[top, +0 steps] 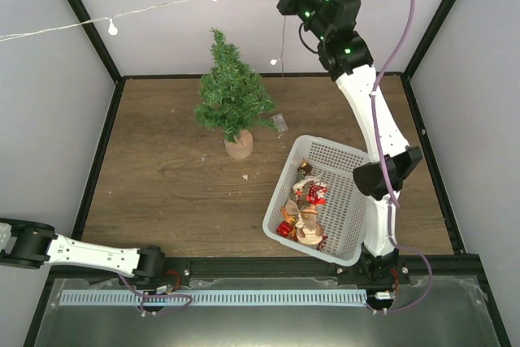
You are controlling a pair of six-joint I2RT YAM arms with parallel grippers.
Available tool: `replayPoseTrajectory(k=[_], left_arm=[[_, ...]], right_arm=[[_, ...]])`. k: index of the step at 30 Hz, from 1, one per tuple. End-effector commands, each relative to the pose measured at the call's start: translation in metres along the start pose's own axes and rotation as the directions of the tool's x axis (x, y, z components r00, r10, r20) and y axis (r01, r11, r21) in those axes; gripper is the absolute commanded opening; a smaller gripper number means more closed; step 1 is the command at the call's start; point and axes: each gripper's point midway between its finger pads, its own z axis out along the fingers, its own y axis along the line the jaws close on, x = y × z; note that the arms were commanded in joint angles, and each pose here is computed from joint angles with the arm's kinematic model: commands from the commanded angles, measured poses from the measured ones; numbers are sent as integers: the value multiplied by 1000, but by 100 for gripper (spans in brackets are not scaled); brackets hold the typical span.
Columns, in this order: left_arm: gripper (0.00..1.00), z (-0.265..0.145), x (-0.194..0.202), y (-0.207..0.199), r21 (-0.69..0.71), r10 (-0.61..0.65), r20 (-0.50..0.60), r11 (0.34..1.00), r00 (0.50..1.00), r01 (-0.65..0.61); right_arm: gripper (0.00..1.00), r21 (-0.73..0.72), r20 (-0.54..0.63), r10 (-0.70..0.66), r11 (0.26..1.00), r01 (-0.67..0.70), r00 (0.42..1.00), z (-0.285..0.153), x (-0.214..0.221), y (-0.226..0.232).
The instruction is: Decorate the small christmas tree
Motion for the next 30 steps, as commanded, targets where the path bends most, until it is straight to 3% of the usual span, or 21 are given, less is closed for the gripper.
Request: replayPoseTrajectory(k=[1,30], left_arm=[[0,8,48,109,-87,371,-131,920,920,-383],[0,-20,97,200,-157,247,-218,946,944,-284]], right_arm=[[1,-30,-1,50,998,-50,999,10,8,-2],[3,-152,-230,121,976,-158,966,47,113,-2]])
